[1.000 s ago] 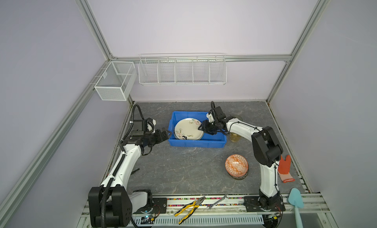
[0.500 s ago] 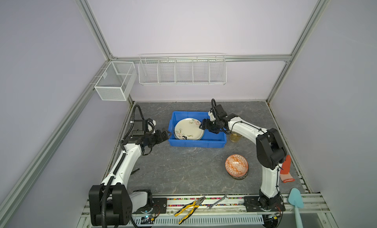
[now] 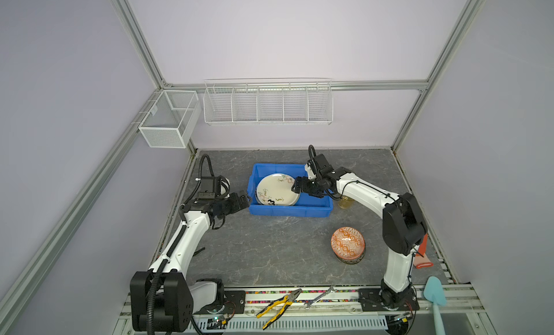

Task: Place the mixed dishes into the plastic bin
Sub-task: 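Lower the calligraphy plate into the bin onto the watermelon plate with the right gripper, then open the right gripper and move it to the stacked patterned bowls, then grip the orange bowl stack rim with the right gripper while the left gripper approaches, then move the left gripper toward the bowl stack beside the right gripper, then grip and lift the orange bowl with the left gripper while the right draws back, then carry the orange patterned bowl over the blue bin with the left gripper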

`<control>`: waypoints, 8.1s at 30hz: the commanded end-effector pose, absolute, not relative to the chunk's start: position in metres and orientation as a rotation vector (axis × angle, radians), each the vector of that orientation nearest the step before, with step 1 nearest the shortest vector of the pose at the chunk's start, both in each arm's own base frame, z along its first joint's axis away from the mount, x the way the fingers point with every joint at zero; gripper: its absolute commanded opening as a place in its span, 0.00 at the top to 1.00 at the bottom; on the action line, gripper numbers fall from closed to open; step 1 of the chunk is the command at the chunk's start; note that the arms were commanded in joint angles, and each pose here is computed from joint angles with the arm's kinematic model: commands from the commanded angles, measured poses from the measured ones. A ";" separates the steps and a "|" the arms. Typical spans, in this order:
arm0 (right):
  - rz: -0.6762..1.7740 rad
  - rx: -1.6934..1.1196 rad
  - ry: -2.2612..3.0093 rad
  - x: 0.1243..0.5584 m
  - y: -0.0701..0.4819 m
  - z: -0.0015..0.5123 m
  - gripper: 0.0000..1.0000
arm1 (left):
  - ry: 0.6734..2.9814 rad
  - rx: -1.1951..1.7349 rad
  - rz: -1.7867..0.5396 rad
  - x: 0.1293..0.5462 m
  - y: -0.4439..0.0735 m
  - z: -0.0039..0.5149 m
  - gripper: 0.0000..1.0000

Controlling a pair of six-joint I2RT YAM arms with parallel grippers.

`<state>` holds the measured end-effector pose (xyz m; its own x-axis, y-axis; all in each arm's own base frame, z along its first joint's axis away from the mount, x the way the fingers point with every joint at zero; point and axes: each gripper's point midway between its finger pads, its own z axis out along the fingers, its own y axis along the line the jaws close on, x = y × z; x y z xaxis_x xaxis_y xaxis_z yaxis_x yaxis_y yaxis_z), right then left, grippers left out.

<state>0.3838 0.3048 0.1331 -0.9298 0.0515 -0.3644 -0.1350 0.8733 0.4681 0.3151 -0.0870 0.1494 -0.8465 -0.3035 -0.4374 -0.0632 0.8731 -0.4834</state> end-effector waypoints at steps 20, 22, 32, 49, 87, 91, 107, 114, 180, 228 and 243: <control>0.307 -0.107 2.651 0.249 0.233 0.220 0.12 | 2.479 -0.269 -0.517 0.307 -0.078 0.164 0.02; 0.309 -0.088 2.655 0.234 0.223 0.221 0.10 | 2.492 -0.259 -0.533 0.306 -0.082 0.162 0.02; 0.279 0.062 2.669 0.172 0.152 0.213 0.00 | 2.484 -0.191 -0.566 0.301 -0.098 0.166 0.02; 0.174 0.172 2.745 0.129 0.097 0.179 0.22 | 2.559 0.012 -0.759 0.238 -0.199 0.184 0.02; 0.057 0.147 2.802 0.140 0.101 0.147 0.70 | 2.582 0.216 -0.951 0.184 -0.306 0.177 0.01; 0.035 0.157 2.804 0.140 0.097 0.146 0.70 | 2.577 0.214 -0.947 0.184 -0.305 0.177 0.01; 0.051 0.175 2.816 0.144 0.099 0.137 0.74 | 2.580 0.225 -0.955 0.184 -0.307 0.175 0.01; 0.052 0.174 2.824 0.147 0.101 0.135 0.76 | 2.587 0.227 -0.954 0.183 -0.308 0.172 0.01; 0.337 0.235 2.719 0.157 0.107 0.184 0.93 | 2.651 0.548 -1.049 0.135 -0.425 0.164 0.42; 0.502 0.285 2.627 0.151 0.110 0.213 0.02 | 2.686 0.619 -0.975 0.134 -0.431 0.178 1.00; 0.608 0.314 2.579 0.132 0.101 0.225 0.12 | 2.630 0.510 -0.902 0.157 -0.392 0.215 1.00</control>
<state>0.1372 0.1020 0.2188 -0.8663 0.2959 -0.4023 0.1016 0.8931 0.4382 0.1432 -0.3985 0.1741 -0.9012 0.2897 -0.3224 0.4216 0.7588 -0.4966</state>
